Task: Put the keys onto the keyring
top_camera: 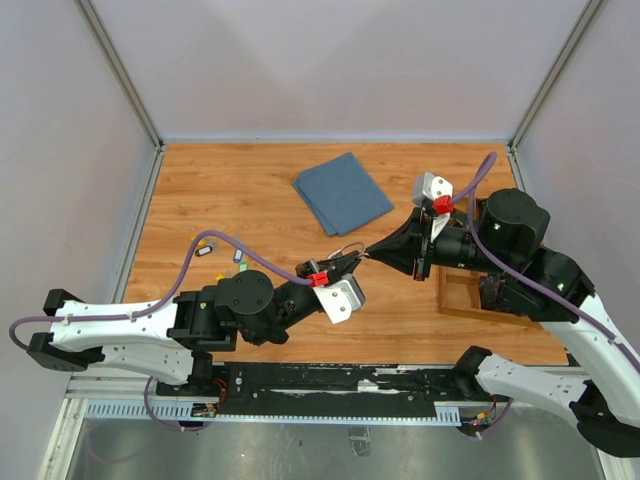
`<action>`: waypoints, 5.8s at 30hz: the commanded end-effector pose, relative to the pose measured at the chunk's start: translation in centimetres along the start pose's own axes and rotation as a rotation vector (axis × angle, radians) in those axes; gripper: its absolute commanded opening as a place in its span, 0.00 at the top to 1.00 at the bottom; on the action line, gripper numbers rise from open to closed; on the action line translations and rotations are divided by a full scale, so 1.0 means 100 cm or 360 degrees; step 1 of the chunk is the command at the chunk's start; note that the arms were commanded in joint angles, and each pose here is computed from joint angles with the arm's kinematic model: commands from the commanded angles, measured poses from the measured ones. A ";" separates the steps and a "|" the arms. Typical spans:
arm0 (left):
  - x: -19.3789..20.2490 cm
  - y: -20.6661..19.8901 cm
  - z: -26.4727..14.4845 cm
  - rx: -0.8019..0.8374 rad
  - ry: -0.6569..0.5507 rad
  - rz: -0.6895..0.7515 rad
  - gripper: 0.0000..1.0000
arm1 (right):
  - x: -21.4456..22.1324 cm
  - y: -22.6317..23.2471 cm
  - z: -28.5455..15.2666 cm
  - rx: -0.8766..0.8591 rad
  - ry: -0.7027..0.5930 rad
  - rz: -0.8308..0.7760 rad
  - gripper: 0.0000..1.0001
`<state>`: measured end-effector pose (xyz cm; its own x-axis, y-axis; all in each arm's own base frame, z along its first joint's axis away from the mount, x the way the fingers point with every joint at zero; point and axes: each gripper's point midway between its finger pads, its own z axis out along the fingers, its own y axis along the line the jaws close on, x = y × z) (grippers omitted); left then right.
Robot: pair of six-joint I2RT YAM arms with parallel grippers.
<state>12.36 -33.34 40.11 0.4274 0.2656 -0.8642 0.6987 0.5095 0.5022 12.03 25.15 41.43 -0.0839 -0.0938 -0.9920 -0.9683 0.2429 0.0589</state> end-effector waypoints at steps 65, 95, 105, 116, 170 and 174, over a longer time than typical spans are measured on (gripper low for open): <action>-0.007 -0.002 0.001 0.0047 0.0002 -0.0057 0.99 | 0.003 0.007 -0.029 -0.0021 -0.0232 -0.0934 0.55; 0.003 0.004 0.007 -0.0046 0.0087 0.0002 1.00 | 0.003 0.011 -0.023 -0.0090 -0.0211 -0.0880 0.61; 0.008 0.021 0.003 -0.0194 0.0110 0.0063 0.99 | -0.009 -0.027 -0.026 0.0403 -0.0137 0.0098 0.61; 0.008 0.024 0.001 -0.0215 0.0106 0.0061 0.99 | -0.006 -0.011 -0.008 0.0259 -0.0016 0.0438 0.64; 0.003 0.025 -0.002 -0.0211 0.0038 -0.0003 0.79 | -0.010 0.012 0.015 -0.0071 -0.0010 0.0435 1.00; 0.005 0.026 -0.004 -0.0222 0.0043 -0.0005 0.78 | -0.013 0.012 0.012 -0.0059 -0.0028 0.0419 1.00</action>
<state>13.95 -32.34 39.41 0.4080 0.3424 -0.8464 0.6242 0.5720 0.5322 12.41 26.91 40.70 -0.3614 -0.0538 -0.9309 -0.9032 0.2681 0.3352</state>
